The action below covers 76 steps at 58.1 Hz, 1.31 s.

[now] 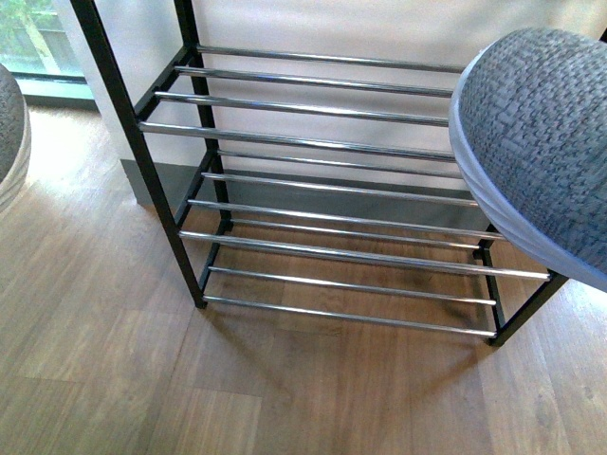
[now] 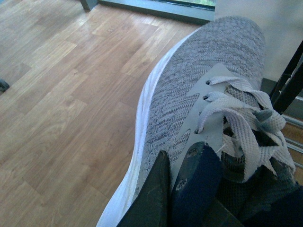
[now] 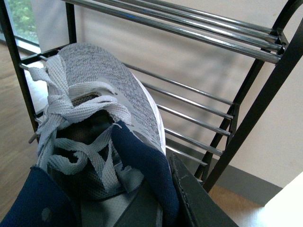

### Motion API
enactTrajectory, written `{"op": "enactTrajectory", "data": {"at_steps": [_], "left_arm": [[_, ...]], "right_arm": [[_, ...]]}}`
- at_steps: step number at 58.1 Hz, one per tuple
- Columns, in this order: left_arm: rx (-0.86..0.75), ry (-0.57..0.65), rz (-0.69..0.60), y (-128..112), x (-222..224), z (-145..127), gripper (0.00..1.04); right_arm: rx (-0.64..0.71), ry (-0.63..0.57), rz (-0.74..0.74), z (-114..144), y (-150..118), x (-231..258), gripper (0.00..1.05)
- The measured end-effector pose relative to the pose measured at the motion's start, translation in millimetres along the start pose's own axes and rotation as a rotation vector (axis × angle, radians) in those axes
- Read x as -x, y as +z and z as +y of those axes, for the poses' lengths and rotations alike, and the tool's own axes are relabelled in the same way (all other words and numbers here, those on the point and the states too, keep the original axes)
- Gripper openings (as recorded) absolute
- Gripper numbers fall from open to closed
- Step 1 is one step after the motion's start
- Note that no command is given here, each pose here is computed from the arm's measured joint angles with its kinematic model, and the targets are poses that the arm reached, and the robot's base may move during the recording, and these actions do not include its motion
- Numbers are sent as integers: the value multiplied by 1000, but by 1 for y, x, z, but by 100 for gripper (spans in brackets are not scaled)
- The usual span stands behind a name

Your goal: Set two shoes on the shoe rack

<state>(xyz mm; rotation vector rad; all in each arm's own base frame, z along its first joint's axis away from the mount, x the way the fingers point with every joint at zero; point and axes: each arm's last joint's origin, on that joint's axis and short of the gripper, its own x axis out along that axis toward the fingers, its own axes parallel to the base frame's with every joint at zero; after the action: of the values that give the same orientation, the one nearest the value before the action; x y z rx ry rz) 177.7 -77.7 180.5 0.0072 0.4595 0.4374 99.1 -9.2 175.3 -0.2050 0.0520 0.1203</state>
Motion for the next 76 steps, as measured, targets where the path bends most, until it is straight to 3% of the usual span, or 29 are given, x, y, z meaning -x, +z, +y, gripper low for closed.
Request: {"op": "enactTrajectory", "data": {"at_steps": [76], "left_arm": [[-2,-11,4,0,0,-1,2]], "right_arm": [[0,-10,3,0,0,0,1]]}}
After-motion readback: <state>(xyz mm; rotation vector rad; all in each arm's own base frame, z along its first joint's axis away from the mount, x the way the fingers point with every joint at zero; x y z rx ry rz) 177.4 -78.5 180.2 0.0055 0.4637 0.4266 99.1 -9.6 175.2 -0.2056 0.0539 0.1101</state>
